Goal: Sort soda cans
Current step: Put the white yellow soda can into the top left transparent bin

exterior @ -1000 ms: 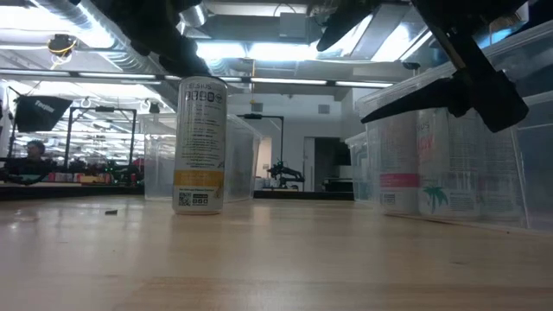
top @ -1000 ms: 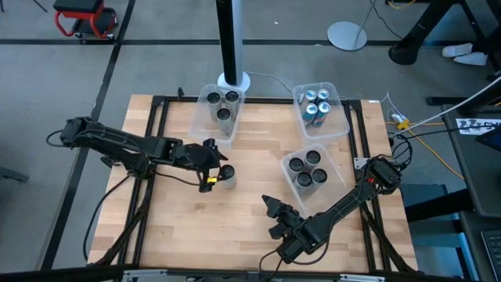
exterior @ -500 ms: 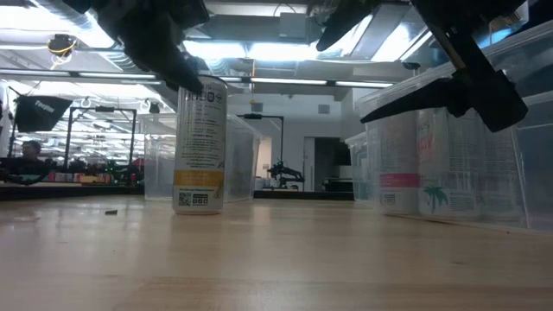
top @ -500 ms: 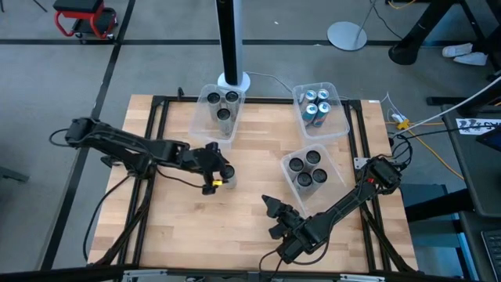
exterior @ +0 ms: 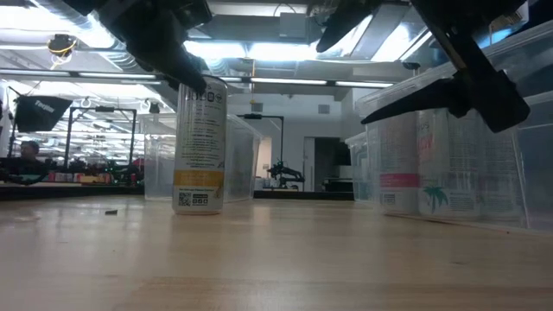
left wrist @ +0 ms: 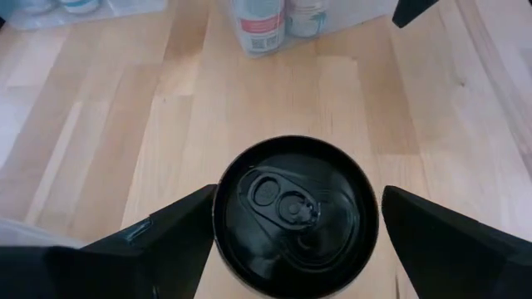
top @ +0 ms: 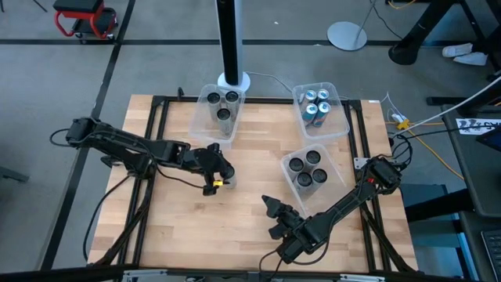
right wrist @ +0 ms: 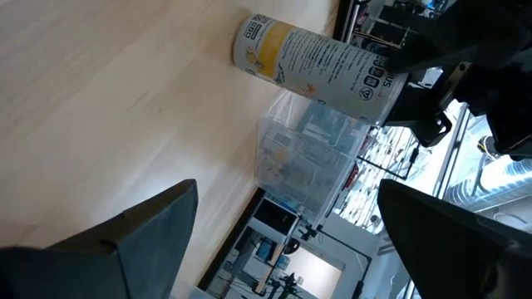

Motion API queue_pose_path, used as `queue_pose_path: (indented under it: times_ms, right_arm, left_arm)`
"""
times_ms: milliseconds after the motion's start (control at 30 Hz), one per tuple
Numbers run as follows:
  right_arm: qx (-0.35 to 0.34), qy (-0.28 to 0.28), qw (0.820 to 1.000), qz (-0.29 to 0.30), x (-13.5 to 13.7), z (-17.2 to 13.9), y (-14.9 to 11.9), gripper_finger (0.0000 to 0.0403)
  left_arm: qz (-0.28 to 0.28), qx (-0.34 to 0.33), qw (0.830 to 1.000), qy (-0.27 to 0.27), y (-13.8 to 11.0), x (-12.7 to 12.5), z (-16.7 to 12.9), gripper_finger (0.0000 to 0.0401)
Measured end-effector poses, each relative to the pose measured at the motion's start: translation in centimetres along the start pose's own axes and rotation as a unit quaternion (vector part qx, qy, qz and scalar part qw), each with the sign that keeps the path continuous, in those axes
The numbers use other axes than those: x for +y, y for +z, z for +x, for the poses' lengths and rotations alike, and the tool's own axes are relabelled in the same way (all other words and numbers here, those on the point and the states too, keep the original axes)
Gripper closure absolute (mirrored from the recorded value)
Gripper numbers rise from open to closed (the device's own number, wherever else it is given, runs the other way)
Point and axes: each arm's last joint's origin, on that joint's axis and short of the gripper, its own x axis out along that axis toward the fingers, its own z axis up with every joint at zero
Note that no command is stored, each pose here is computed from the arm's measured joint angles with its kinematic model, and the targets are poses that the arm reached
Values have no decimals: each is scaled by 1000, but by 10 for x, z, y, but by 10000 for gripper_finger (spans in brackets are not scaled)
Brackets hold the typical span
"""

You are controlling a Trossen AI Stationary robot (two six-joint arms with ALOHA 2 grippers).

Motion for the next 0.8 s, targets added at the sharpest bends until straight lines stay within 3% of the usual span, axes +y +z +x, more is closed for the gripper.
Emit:
queue_pose_path:
  times_ms: [333,633,800]
  right_arm:
    - [-2,3,1000,0,0,0,0,31]
    - [-9,10,1000,0,1,-1,1,31]
    - [-13,9,1000,-2,2,-5,2,31]
  left_arm:
    - [3,2,1000,-4,0,-1,0,147]
    - [7,3,1000,-10,-1,-5,-4,148]
    - [3,-25,1000,-8,7,-6,-24,148]
